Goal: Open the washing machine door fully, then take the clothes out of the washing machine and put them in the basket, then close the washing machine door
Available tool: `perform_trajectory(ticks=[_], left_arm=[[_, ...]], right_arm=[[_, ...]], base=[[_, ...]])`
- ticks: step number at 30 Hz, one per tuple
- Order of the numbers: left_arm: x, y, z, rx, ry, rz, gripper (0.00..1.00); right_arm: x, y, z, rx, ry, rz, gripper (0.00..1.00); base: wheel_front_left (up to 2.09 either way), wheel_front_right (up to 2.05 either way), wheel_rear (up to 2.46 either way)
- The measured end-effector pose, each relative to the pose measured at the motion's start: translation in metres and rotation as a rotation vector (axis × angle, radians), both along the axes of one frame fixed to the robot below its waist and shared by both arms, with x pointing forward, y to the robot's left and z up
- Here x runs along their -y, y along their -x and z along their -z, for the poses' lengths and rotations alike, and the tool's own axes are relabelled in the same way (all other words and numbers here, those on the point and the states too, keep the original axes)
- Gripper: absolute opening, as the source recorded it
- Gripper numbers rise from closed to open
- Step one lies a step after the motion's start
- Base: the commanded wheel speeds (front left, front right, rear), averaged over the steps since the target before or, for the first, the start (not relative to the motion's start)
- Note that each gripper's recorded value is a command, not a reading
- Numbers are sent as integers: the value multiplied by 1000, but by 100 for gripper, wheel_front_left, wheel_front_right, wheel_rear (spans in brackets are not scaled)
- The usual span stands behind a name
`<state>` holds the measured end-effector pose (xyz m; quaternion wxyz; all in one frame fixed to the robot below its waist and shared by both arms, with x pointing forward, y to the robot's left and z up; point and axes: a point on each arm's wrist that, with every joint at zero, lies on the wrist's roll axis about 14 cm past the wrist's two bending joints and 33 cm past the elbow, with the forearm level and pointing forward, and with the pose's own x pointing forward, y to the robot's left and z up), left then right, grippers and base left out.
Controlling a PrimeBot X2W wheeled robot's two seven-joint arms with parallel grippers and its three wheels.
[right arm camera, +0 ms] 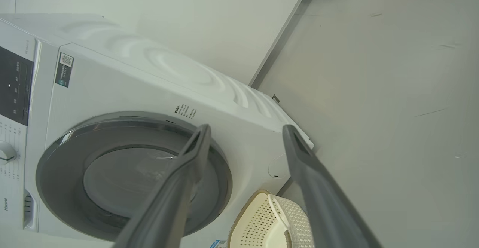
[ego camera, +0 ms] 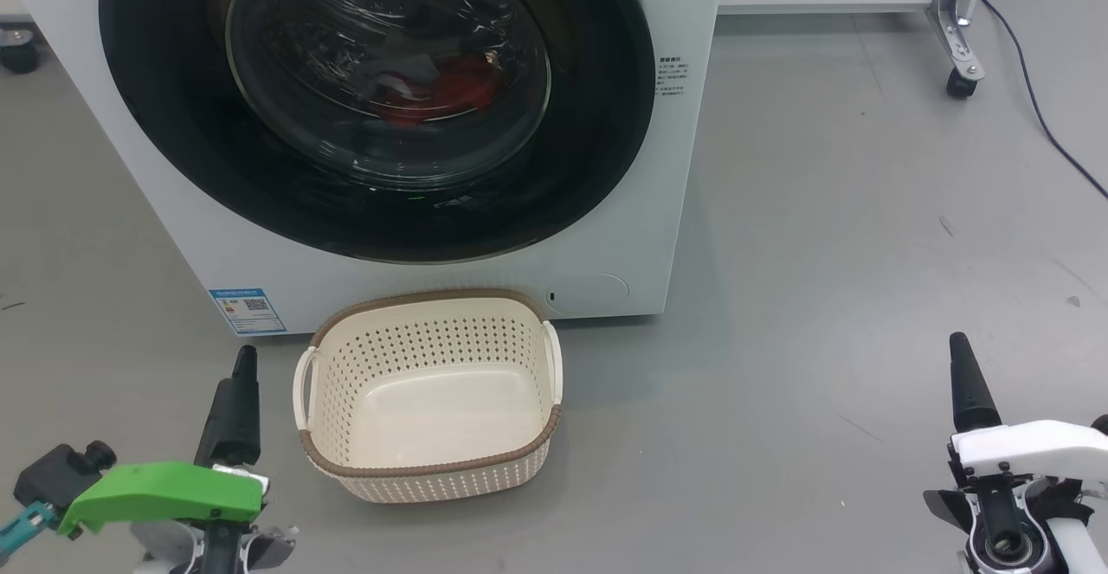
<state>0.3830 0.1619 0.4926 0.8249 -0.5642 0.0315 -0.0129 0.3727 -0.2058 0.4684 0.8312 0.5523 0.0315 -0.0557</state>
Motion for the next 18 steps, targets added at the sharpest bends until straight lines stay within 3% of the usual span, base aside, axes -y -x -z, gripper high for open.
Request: perform_trajectory(ticks=[12, 18], left_arm=[[2, -2, -5, 43, -309, 34, 100], [13, -3, -10, 77, -433, 54, 100]], right_arm=[[-8, -8, -6, 4, 409, -110, 100], [-18, -10, -11, 23, 553, -146, 100]], base=[[0, 0, 0], [0, 0, 0]])
